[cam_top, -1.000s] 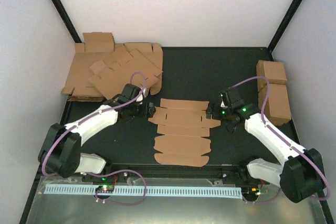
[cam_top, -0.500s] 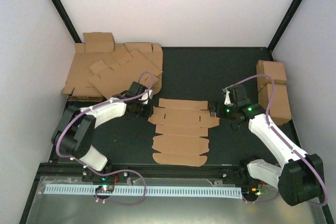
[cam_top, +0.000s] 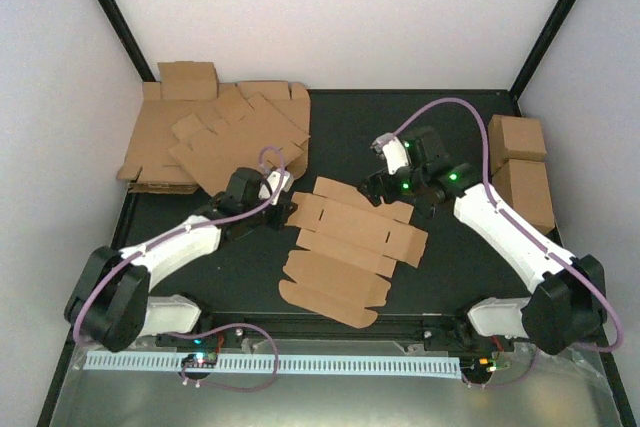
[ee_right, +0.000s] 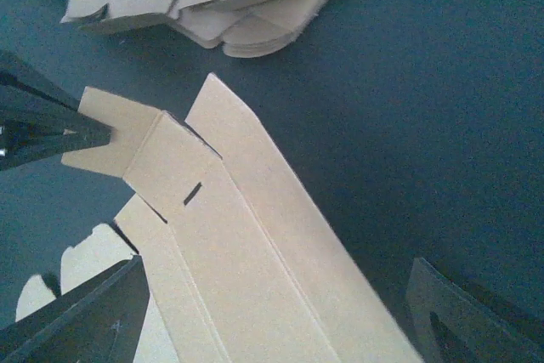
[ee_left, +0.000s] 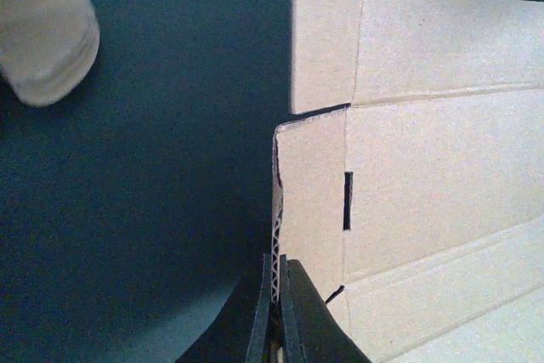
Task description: Fold the paper box
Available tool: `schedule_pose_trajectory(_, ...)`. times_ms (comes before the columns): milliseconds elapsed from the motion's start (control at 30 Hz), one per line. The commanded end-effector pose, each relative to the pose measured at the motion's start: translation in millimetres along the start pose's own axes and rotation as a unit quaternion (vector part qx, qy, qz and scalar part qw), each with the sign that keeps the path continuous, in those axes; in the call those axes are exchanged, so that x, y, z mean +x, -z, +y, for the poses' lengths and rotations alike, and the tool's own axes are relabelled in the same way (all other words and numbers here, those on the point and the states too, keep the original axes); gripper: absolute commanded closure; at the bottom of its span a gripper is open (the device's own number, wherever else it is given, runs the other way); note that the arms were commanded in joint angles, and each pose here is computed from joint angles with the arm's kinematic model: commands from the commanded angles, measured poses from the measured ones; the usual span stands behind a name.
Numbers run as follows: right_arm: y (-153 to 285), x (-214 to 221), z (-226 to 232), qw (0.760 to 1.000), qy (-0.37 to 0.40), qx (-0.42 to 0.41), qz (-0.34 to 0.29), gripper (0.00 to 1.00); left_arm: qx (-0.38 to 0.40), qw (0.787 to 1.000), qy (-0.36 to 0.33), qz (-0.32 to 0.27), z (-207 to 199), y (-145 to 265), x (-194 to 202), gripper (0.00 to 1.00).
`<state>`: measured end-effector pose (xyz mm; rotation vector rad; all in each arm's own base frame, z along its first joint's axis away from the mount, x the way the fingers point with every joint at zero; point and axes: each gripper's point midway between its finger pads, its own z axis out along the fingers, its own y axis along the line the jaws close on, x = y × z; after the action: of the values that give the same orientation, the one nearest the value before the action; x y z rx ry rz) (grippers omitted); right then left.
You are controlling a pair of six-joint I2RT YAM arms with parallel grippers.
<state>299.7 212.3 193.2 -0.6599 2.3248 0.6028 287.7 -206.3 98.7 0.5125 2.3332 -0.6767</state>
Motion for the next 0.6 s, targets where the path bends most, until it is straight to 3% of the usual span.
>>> schedule_pose_trajectory(0, -2.8, -7.9, 13.7, 0.996, 0.087, -0.024, 0.009, 0.13, 0.052, 0.989, -0.099, -0.093, -29.5, 15.4, -29.8, 0.98)
schedule_pose_trajectory(200, -11.1, -2.2, 20.5, 0.987, 0.153, -0.029, 0.038, 0.16, 0.051, 0.982, -0.139, -0.120, -35.3, 25.6, -29.9, 0.98)
schedule_pose_trajectory(567, -30.1, 19.9, -2.7, 0.981, 0.163, 0.034, 0.095, 0.27, 0.048, 0.976, -0.148, -0.153, -37.5, 37.7, -32.2, 0.99)
